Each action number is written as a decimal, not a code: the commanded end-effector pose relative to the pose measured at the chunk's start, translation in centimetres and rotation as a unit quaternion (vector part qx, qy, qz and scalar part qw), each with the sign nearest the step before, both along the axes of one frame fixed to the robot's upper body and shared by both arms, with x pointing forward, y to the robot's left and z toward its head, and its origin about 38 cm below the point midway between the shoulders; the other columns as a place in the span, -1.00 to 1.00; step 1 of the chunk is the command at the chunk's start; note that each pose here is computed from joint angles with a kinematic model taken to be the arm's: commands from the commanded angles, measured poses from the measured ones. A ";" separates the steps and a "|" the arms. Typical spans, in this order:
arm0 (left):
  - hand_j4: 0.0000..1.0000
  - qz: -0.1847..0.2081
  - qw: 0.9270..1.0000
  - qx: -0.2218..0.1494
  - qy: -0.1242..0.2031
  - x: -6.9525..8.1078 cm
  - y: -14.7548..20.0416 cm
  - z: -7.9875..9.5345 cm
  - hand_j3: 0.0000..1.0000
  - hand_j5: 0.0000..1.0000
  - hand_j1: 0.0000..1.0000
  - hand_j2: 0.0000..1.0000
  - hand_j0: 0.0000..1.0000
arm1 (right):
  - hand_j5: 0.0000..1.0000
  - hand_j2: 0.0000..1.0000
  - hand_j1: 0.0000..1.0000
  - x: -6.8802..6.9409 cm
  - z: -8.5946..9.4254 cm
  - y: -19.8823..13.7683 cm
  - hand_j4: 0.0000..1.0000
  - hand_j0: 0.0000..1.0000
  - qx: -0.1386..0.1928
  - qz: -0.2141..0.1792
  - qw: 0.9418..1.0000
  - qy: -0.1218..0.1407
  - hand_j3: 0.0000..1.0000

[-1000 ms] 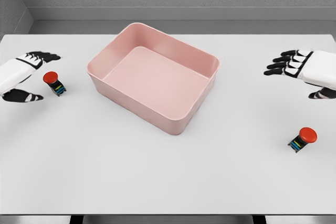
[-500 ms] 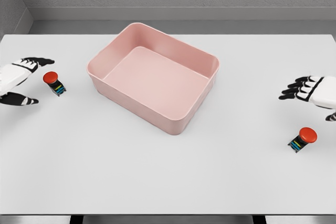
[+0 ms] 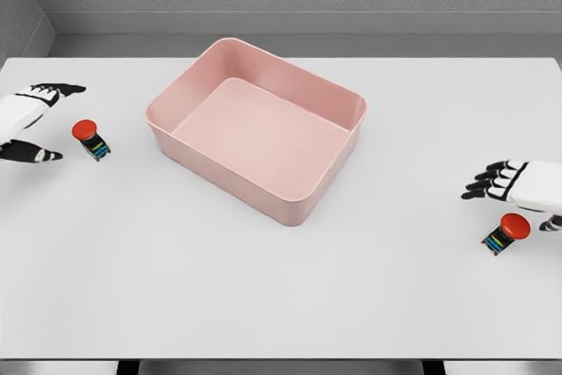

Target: Put the industrial switch in the basket with both arms

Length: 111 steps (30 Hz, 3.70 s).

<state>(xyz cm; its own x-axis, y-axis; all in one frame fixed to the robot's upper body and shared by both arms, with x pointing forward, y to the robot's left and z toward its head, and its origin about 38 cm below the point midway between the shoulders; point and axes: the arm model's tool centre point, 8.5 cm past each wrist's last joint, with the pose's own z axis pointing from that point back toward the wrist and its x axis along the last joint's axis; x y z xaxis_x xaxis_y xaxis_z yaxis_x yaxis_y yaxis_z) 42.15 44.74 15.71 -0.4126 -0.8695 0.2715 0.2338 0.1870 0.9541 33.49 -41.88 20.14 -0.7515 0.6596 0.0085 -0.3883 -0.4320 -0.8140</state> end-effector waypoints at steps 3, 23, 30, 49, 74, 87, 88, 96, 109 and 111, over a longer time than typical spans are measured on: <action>1.00 0.003 1.000 -0.007 0.014 0.2 -0.2 -1.2 1.00 1.00 1.00 1.00 1.00 | 1.00 1.00 1.00 -0.2 -0.5 0.1 1.00 1.00 0.001 0.000 1.000 0.008 1.00; 0.89 -0.023 0.999 -0.005 0.023 1.9 -2.6 -1.0 0.89 0.89 0.89 0.89 0.89 | 1.00 1.00 1.00 -1.4 -2.2 1.0 1.00 1.00 0.002 0.016 0.999 0.034 1.00; 0.49 -0.025 0.999 -0.002 0.032 1.9 -2.6 -1.2 0.49 0.49 0.49 0.49 0.49 | 1.00 1.00 1.00 -1.5 -2.2 0.7 1.00 1.00 -0.001 0.013 0.999 0.035 1.00; 0.21 -0.023 0.999 -0.003 0.036 1.5 -2.3 -1.4 0.21 0.21 0.21 0.21 0.21 | 0.44 0.44 0.44 -1.8 -2.4 0.5 0.44 0.44 -0.006 0.013 0.999 0.041 0.44; 0.01 -0.044 0.999 -0.017 0.015 1.5 -3.5 0.2 0.01 0.01 0.01 0.01 0.01 | 0.06 0.06 0.06 -1.0 -1.1 0.5 0.06 0.06 -0.002 0.010 1.000 0.021 0.06; 0.02 -0.039 0.999 -0.013 0.005 1.0 -1.7 2.4 0.02 0.02 0.02 0.02 0.02 | 0.03 0.03 0.03 1.3 1.7 2.0 0.03 0.03 0.022 0.019 0.999 -0.035 0.03; 0.02 -0.039 0.999 -0.014 0.004 1.0 -1.6 2.5 0.02 0.02 0.02 0.02 0.02 | 0.02 0.02 0.02 1.5 1.9 2.1 0.02 0.02 0.023 0.020 0.999 -0.038 0.02; 0.02 -0.029 0.999 -0.017 -0.010 1.1 -0.7 4.0 0.02 0.02 0.02 0.02 0.02 | -0.08 -0.08 -0.08 1.9 2.1 2.7 -0.08 -0.08 0.030 0.025 0.998 -0.045 -0.08; 0.02 -0.047 0.997 -0.020 -0.049 2.6 -2.2 7.2 0.02 0.02 0.02 0.02 0.02 | -0.08 -0.08 -0.08 3.3 3.3 4.8 -0.08 -0.08 0.056 0.043 0.995 -0.072 -0.08; 0.02 -0.049 0.997 -0.022 -0.052 2.7 -2.3 7.4 0.02 0.02 0.02 0.02 0.02 | -0.09 -0.09 -0.09 3.5 3.6 4.9 -0.09 -0.09 0.057 0.044 0.994 -0.077 -0.09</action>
<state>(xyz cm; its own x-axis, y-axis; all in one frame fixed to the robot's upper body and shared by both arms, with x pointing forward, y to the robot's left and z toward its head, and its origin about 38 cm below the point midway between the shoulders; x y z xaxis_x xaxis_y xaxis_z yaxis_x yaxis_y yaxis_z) 44.90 42.53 23.12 -0.5211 -0.8154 0.2520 0.1523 0.2017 0.9675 37.07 -37.05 23.96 -0.8045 0.5917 -0.0510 -0.2134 -0.3682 -0.9049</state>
